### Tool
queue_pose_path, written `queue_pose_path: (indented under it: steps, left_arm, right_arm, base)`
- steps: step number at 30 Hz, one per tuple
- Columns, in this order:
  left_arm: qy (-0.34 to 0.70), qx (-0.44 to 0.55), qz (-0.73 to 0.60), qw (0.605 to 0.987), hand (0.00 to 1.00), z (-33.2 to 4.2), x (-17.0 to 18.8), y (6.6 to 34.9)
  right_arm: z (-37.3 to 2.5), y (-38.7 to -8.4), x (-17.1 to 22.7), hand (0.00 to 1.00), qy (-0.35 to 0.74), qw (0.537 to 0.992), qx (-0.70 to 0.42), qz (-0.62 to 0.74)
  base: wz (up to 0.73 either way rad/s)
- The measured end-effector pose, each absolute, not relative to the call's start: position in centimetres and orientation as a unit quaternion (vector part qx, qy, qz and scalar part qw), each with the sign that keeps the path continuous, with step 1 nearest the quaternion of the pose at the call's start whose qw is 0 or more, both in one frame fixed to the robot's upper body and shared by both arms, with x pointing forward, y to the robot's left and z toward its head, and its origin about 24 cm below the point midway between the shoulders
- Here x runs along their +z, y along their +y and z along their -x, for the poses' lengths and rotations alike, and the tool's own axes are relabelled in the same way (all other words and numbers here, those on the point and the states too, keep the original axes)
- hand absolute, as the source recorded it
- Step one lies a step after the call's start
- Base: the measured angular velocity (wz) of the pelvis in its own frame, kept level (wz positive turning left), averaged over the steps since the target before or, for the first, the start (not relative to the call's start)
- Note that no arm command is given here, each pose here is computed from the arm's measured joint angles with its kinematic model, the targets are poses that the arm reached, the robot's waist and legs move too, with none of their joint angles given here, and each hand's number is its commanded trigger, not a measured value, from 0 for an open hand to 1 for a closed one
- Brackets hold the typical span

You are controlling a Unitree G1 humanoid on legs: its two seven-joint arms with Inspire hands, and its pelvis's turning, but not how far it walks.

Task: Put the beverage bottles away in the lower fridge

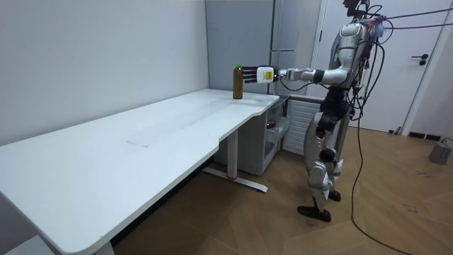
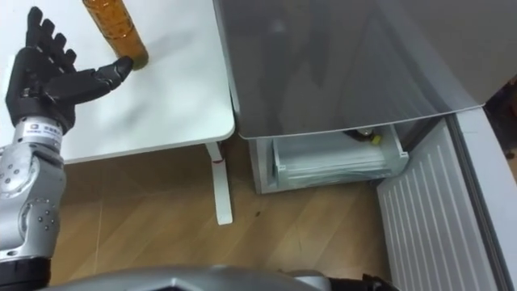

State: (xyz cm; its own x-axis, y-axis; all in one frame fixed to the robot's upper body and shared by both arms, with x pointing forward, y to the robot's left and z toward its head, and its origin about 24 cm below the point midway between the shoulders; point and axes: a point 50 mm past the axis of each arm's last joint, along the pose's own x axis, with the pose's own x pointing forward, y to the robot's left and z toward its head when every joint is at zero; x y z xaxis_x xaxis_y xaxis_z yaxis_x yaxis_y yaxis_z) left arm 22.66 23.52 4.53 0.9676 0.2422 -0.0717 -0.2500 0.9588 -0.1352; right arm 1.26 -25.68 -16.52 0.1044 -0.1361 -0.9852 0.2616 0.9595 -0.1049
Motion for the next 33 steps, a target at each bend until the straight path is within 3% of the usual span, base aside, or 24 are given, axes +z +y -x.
queue_pose_path:
  steps: [8,19,33]
  left_arm:
    - [0.034,0.136,0.066,0.988,0.00,-22.7,4.3,23.9]
    - [0.037,0.203,0.100,0.973,0.00,-25.8,4.8,25.9]
    - [0.091,0.228,0.120,0.962,0.00,-26.7,3.4,28.2]
  right_arm:
    - [0.5,-25.9,-16.5,0.00,0.689,0.715,-0.117,0.003]
    - [2.6,-25.7,-16.4,0.00,0.730,0.674,-0.115,-0.020]
    - [3.2,-25.9,-16.3,0.00,0.738,0.666,-0.105,-0.010]
  base:
    - [-0.06]
    - [-0.05]
    - [-0.07]
